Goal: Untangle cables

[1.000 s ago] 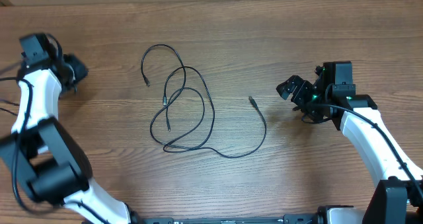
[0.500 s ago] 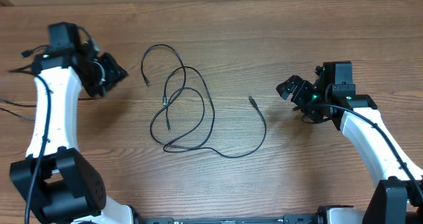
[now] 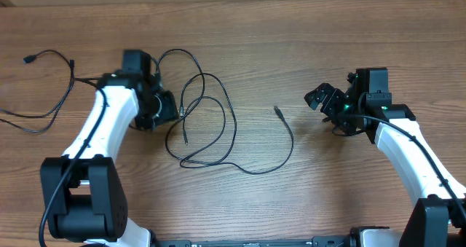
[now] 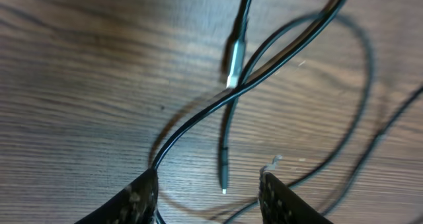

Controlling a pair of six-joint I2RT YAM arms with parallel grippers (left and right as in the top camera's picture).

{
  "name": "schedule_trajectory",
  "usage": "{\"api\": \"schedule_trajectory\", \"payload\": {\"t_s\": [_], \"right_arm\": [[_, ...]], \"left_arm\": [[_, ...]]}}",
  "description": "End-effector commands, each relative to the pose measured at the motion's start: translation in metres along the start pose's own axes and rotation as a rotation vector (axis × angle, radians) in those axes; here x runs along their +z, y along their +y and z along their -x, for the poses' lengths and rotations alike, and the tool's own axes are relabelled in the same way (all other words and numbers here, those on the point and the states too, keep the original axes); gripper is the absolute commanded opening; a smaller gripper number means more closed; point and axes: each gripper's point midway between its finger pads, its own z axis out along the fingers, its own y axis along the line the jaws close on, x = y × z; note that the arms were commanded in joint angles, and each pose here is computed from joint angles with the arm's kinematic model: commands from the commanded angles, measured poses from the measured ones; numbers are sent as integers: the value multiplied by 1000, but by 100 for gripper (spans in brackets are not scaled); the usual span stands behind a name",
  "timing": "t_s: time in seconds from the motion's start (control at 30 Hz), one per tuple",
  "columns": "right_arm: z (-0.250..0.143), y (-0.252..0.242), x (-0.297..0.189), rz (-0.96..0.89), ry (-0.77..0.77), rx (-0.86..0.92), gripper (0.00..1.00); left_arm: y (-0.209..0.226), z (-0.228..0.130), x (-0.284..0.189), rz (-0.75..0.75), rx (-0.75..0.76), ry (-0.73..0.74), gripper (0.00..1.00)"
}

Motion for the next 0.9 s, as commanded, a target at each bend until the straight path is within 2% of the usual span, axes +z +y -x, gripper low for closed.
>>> {"api": "schedule_trajectory", "payload": {"t_s": [0.0, 0.1, 0.2, 0.33, 0.63, 0.7, 0.83, 0.87], "right_arm": [[7, 6, -3, 6, -22, -16, 100], [7, 6, -3, 6, -22, -16, 100], [7, 6, -3, 6, -22, -16, 100], [7, 6, -3, 6, -22, -16, 100], [7, 6, -3, 6, -22, -16, 100], [7, 6, -3, 6, -22, -16, 100], [7, 6, -3, 6, -22, -16, 100], [7, 6, -3, 6, -22, -16, 100]], "left_arm": [[14, -10, 16, 102, 45, 4, 50], [23, -11, 24, 151, 52, -15, 42], [28, -14, 31, 166, 52, -20, 41], [29, -12, 38, 159, 55, -46, 30], [30, -28, 61, 110, 52, -40, 30], [32, -33, 65, 112, 51, -33, 28], [33, -39, 68, 105, 49, -18, 18], [31, -39, 68, 93, 49, -15, 13]]}}
